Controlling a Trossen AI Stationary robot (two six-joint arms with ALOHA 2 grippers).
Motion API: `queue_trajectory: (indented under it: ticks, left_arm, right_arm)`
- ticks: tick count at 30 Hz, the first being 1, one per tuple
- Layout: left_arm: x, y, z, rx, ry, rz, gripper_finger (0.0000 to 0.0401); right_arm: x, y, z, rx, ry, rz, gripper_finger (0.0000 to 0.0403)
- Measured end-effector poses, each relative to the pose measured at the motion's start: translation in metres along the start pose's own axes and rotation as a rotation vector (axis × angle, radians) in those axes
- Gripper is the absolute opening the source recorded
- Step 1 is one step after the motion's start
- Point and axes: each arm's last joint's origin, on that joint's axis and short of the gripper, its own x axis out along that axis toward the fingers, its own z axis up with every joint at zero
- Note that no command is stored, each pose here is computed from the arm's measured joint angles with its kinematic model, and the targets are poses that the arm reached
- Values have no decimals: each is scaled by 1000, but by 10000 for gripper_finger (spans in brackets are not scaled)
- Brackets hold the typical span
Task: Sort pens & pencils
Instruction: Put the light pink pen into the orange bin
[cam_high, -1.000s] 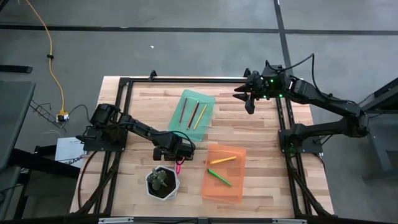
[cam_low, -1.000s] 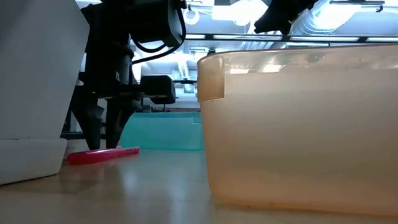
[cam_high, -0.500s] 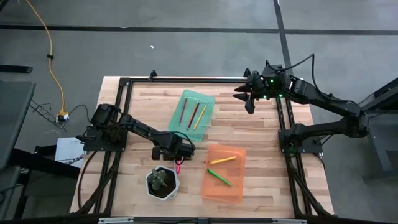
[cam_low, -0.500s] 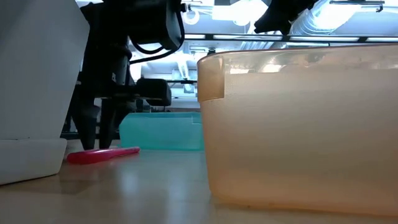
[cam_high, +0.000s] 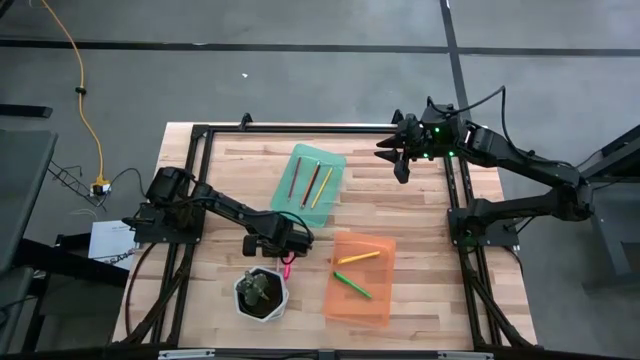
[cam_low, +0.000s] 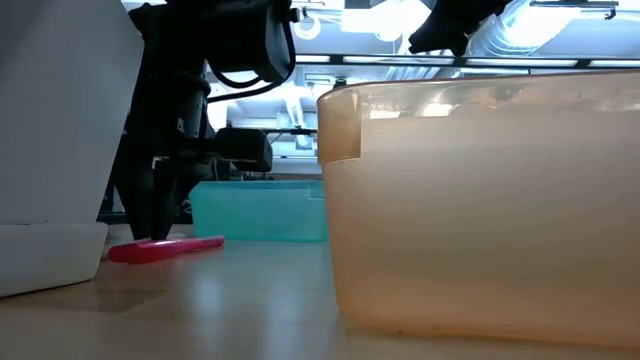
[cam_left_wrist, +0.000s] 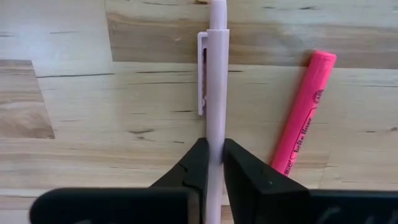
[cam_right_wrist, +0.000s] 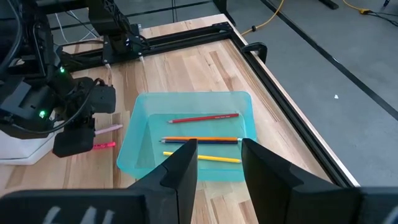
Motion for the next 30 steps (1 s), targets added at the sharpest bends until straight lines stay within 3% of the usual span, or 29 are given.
queue_trajectory:
  ticks: [9, 14, 22, 30]
  left_arm:
    - [-20, -2, -1, 70, -56, 69, 28]
    - [-31, -10, -2, 141, -83, 30, 20]
    - [-48, -17, -3, 199, -141, 15, 41]
    - [-70, -25, -4, 262, -215, -19, 25]
  right_arm:
    - [0, 0, 0, 0, -1, -1, 117]
    - [0, 0, 0, -1, 0, -8, 117]
    - [0, 0, 0, -9, -1, -8, 117]
    - [0, 0, 0, -9, -1, -8, 117]
